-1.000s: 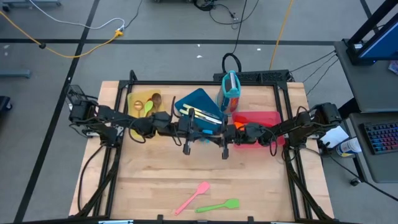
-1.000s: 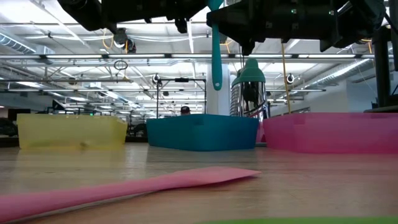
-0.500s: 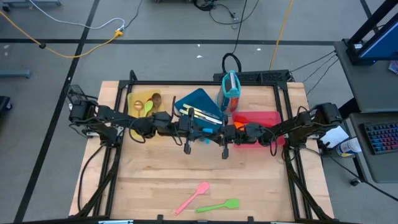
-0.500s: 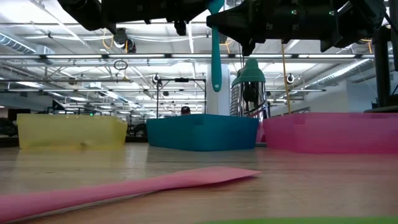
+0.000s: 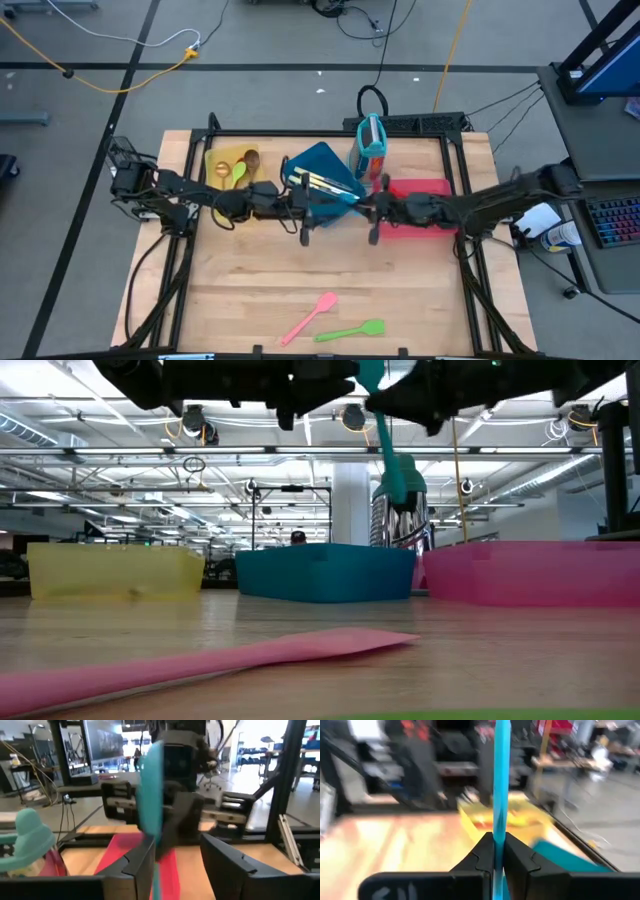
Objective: Pick & Place Kitchen Items
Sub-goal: Put the blue spatula into the pink bin
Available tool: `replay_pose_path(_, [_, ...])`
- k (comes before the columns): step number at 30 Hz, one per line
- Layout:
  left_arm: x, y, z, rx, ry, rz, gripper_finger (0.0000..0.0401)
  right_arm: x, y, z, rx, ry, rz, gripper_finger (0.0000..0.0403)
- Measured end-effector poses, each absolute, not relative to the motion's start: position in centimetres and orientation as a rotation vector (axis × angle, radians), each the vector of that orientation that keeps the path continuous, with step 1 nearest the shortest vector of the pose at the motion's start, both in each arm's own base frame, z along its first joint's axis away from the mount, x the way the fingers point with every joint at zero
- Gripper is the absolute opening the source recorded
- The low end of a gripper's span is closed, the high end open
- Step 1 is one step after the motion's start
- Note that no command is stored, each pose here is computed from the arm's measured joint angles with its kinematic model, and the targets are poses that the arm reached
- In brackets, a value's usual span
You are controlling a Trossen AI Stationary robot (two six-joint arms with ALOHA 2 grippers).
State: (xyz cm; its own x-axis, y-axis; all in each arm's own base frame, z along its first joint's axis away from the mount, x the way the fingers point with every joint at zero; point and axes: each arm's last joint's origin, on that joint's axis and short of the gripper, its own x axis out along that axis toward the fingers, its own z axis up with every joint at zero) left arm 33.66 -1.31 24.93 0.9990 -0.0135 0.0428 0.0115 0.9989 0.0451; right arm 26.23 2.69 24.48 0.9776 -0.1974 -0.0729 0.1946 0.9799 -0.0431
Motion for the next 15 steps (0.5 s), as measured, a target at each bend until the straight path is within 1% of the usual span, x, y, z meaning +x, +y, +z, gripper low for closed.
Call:
replay_pose_path(3, [33.7, -1.3, 24.8, 0.044, -0.030, -0.013, 0.0173, 24.4, 2.6, 24.8, -0.065, 0.189, -0.273, 0.0014])
replay_pose_path(9, [33.7, -1.3, 24.5, 0.044, -0.003, -0.013, 0.0175, 20.8, 2.2, 25.4, -0.120, 0.337, -0.382, 0.0015])
replay_pose_path(15, [33.7, -1.3, 24.4, 0.039, 0.008, -0.014, 0.0175, 18.0, 1.5, 24.6, -0.162, 0.524, -0.452, 0.0015])
